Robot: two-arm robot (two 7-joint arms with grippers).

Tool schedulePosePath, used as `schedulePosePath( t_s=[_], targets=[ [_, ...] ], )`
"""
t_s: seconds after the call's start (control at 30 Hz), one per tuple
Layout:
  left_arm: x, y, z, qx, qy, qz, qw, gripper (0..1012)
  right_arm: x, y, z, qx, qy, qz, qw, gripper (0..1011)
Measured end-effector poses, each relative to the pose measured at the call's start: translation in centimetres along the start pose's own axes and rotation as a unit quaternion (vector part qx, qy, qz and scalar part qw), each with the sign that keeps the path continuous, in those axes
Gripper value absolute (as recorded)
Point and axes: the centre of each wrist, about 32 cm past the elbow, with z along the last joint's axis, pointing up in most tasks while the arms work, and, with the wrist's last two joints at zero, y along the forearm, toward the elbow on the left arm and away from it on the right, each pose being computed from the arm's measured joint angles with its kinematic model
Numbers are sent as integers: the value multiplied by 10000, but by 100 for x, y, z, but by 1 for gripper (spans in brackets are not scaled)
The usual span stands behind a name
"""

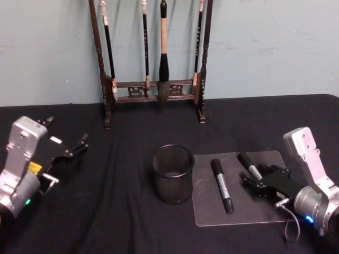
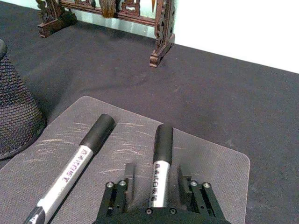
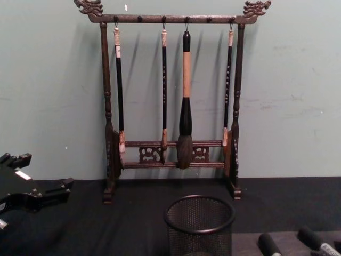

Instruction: Pick up the water-based marker from the table and place it into the pen holder.

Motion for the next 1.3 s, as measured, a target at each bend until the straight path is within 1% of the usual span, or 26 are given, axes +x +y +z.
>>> schedulePosePath(
  t_s=[0.07, 0.1, 0.13, 0.2, 0.23, 0.3, 0.33, 0.4, 0.43, 0.8, 0.93, 1.03, 1.13, 1.2, 1.3],
  targets=[
    [0, 0, 0, 0, 0, -1, 10000, 1009, 0, 0, 0, 0, 1, -1, 10000, 561],
    [0, 0, 0, 0, 0, 0, 10000, 1009, 0, 0, 0, 0, 1, -1, 10000, 561],
    [0, 0, 0, 0, 0, 0, 10000, 1009, 0, 0, 0, 0, 2, -1, 10000, 503],
    [0, 0, 0, 0, 0, -1, 10000, 1009, 0, 0, 0, 1, 2, -2, 10000, 460],
    [0, 0, 0, 0, 0, 0, 10000, 1009, 0, 0, 0, 1, 3, -2, 10000, 396],
    [0, 0, 0, 0, 0, -1, 10000, 1009, 0, 0, 0, 1, 3, -2, 10000, 358],
    [0, 0, 0, 0, 0, -1, 10000, 1009, 0, 0, 0, 1, 4, -2, 10000, 300],
    [0, 0, 0, 0, 0, -1, 10000, 1009, 0, 0, 0, 2, 5, -1, 10000, 255],
    [0, 0, 0, 0, 0, 0, 10000, 1009, 0, 0, 0, 2, 6, -2, 10000, 211],
    [0, 0, 0, 0, 0, 0, 10000, 1009, 0, 0, 0, 2, 6, -1, 10000, 199],
    [0, 0, 0, 0, 0, -1, 10000, 1009, 5, -6, -6, 78, 34, 29, 10000, 199],
    [0, 0, 0, 0, 0, 0, 10000, 1009, 6, -9, -18, 201, 42, 65, 9998, 199],
    [-1, 0, 0, 0, 0, -1, 10000, 1009, 8, -19, -39, 412, 52, 123, 9991, 199],
    [0, 0, 0, 0, 0, -1, 10000, 1009, 10, -21, -43, 454, 54, 134, 9989, 199],
    [0, 0, 0, 0, 0, -1, 10000, 1009, 13, -34, -61, 617, 74, 185, 9979, 199]
  ],
)
